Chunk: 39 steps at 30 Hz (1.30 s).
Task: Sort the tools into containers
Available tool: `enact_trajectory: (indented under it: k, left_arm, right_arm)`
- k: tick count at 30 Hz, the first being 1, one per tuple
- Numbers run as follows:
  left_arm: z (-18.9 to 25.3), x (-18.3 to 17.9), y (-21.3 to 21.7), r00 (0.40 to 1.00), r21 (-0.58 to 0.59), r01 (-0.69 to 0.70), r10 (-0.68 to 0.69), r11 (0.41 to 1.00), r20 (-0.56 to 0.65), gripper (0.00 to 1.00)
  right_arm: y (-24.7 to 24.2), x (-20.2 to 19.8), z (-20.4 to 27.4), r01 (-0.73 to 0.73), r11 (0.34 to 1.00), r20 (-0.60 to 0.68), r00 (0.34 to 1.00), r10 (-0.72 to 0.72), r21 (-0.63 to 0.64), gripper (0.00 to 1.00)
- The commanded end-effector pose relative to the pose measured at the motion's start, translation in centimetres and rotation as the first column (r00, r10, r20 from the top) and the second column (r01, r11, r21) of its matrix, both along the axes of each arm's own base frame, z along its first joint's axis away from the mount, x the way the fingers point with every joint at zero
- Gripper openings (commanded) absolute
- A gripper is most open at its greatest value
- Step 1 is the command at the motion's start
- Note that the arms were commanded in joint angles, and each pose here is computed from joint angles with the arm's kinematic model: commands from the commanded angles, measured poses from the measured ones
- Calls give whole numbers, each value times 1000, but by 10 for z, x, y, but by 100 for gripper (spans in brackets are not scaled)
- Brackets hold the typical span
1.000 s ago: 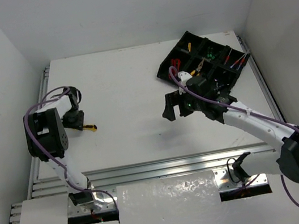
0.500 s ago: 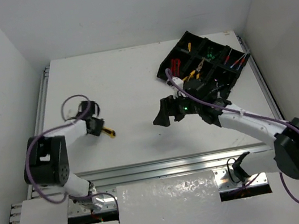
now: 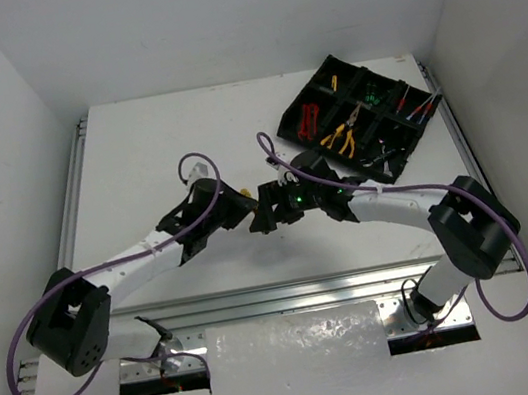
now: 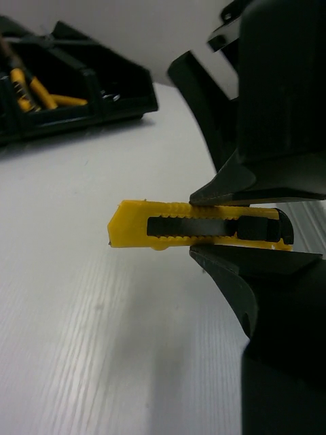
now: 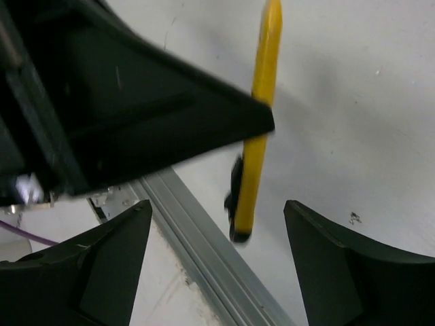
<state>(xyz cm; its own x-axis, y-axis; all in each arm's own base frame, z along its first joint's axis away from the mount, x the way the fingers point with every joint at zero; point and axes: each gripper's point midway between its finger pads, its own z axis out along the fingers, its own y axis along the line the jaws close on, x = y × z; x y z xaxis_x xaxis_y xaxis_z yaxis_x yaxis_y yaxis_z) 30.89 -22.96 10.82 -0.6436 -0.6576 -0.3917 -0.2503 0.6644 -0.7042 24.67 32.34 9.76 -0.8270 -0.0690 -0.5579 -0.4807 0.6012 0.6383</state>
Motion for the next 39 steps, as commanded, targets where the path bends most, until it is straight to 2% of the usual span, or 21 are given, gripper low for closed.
enact_trajectory:
  k: [1, 2, 5, 8, 9, 10, 14, 15, 18, 21, 22, 25, 26, 27, 28, 29, 31, 32, 35, 36, 39]
  left_arm:
    - [50, 4, -38, 986, -117, 112, -96, 987, 138, 0]
    - [53, -2, -45, 982, -131, 143, -124, 981, 142, 0]
    - [58, -8, -51, 978, -155, 166, -143, 974, 149, 0]
    - [71, -8, -50, 973, -162, 174, -144, 971, 183, 0]
    - [73, -8, -49, 969, -145, 178, -148, 973, 196, 1]
    - [80, -3, -47, 968, -132, 166, -136, 977, 213, 25]
    - [80, 1, -24, 982, 53, 107, -114, 993, 148, 94]
    - [83, 1, -15, 982, 114, 101, -117, 988, 146, 98]
    - [108, -5, 23, 983, 274, 35, -83, 961, 164, 100]
    - [127, -24, 55, 975, 412, 42, -128, 910, 183, 100]
    - [132, -35, 67, 971, 465, 67, -165, 883, 173, 100]
    - [136, -53, 79, 952, 521, 123, -248, 844, 177, 100]
    - [136, -56, 83, 940, 554, 140, -286, 821, 186, 100]
    - [130, -58, 89, 938, 580, 141, -296, 803, 181, 100]
    - [135, -59, 91, 926, 585, 132, -310, 801, 216, 100]
    - [133, -59, 95, 918, 613, 132, -329, 779, 220, 100]
    - [120, -58, 101, 920, 638, 114, -323, 762, 221, 100]
    - [115, -57, 103, 921, 644, 111, -321, 757, 219, 100]
    - [92, -58, 95, 919, 631, 168, -351, 758, 177, 100]
    - [85, -59, 94, 920, 632, 186, -359, 752, 157, 100]
    - [75, -58, 92, 926, 638, 204, -358, 742, 120, 100]
  right_arm:
    - [11, 16, 26, 43, 997, 75, 996, -48, 71, 78]
    - [9, 18, 26, 59, 996, 84, 994, -64, 65, 76]
    - [6, 20, 27, 70, 996, 92, 993, -74, 50, 57]
    - [3, 24, 27, 99, 994, 105, 989, -102, 36, 24]
    - [1, 25, 26, 111, 993, 107, 988, -113, 31, 0]
    - [-1, 26, 26, 121, 992, 109, 986, -123, 24, 0]
    - [-24, 46, 29, 209, 977, 153, 968, -199, -51, 0]
    - [-31, 62, 39, 244, 967, 200, 953, -227, -67, 0]
    - [-82, 116, 43, 396, 906, 231, 905, -358, -149, 0]
    - [-156, 187, 36, 589, 764, 270, 806, -527, -266, 0]
    - [-183, 220, 55, 660, 709, 324, 746, -582, -247, 0]
    - [-231, 271, 27, 727, 614, 337, 687, -644, -307, 0]
    - [-237, 302, 56, 744, 616, 394, 664, -635, -260, 0]
    - [-243, 314, 23, 722, 612, 363, 692, -624, -324, 0]
    - [-260, 331, 23, 741, 582, 383, 672, -634, -335, 0]
    - [-265, 364, 66, 764, 584, 466, 637, -614, -275, 0]
    - [-286, 389, 31, 758, 550, 453, 651, -609, -350, 0]
    - [-293, 411, 68, 787, 544, 524, 606, -598, -290, 0]
    - [-316, 430, 57, 809, 523, 572, 570, -590, -266, 0]
    - [-320, 440, 67, 826, 523, 617, 527, -585, -210, 0]
    - [-323, 450, 69, 823, 539, 659, 507, -555, -179, 0]
